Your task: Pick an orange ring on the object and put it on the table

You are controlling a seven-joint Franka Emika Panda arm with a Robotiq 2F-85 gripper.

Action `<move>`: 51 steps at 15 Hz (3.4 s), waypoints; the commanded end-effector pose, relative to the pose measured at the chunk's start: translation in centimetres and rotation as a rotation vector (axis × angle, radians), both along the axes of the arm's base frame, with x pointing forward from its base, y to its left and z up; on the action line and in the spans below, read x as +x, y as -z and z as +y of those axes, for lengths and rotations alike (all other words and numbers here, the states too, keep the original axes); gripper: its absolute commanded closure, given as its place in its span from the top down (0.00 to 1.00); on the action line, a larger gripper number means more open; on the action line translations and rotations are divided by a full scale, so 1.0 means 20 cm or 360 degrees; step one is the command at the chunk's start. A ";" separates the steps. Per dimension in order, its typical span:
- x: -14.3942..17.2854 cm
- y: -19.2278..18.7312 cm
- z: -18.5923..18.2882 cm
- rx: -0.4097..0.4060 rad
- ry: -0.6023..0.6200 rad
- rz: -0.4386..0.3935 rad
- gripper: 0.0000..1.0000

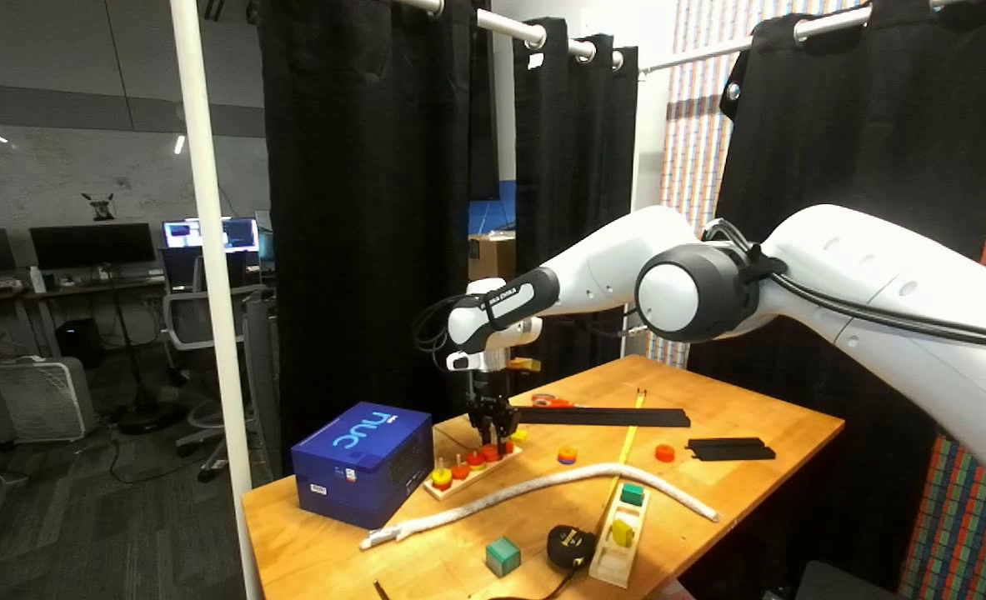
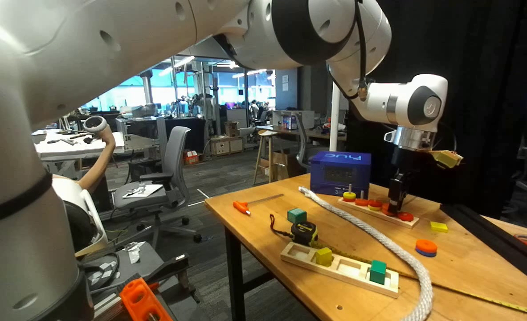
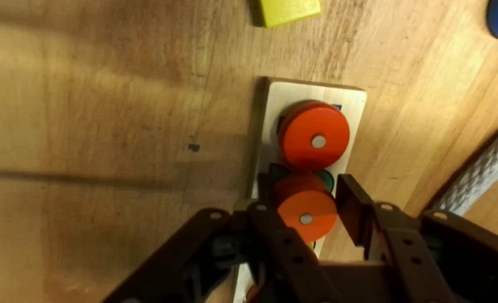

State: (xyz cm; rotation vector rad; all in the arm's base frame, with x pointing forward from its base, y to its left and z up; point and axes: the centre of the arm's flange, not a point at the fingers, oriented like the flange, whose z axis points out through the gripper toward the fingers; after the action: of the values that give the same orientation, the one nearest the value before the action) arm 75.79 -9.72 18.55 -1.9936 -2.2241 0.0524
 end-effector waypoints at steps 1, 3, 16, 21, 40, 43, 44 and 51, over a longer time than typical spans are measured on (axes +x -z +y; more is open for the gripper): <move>0.08 -0.08 0.02 0.0005 -0.0019 -0.0012 0.18; 0.07 -0.13 0.04 0.0005 -0.0023 -0.0026 0.18; -0.10 -0.53 -0.19 -0.0128 0.0153 -0.0103 0.17; -0.23 -0.60 -0.35 -0.0142 0.0239 -0.0071 0.17; -0.67 -0.52 -0.95 0.0035 0.0404 -0.0075 0.17; -0.73 -0.44 -0.98 0.0022 0.0412 -0.0053 0.17; -0.75 -0.42 -0.98 0.0017 0.0412 -0.0053 0.17; -0.85 -0.26 -1.00 0.0004 0.0417 -0.0042 0.17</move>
State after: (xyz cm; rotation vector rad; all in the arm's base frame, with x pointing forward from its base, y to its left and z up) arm 60.88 -30.13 23.61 -2.2798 -1.9396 0.0275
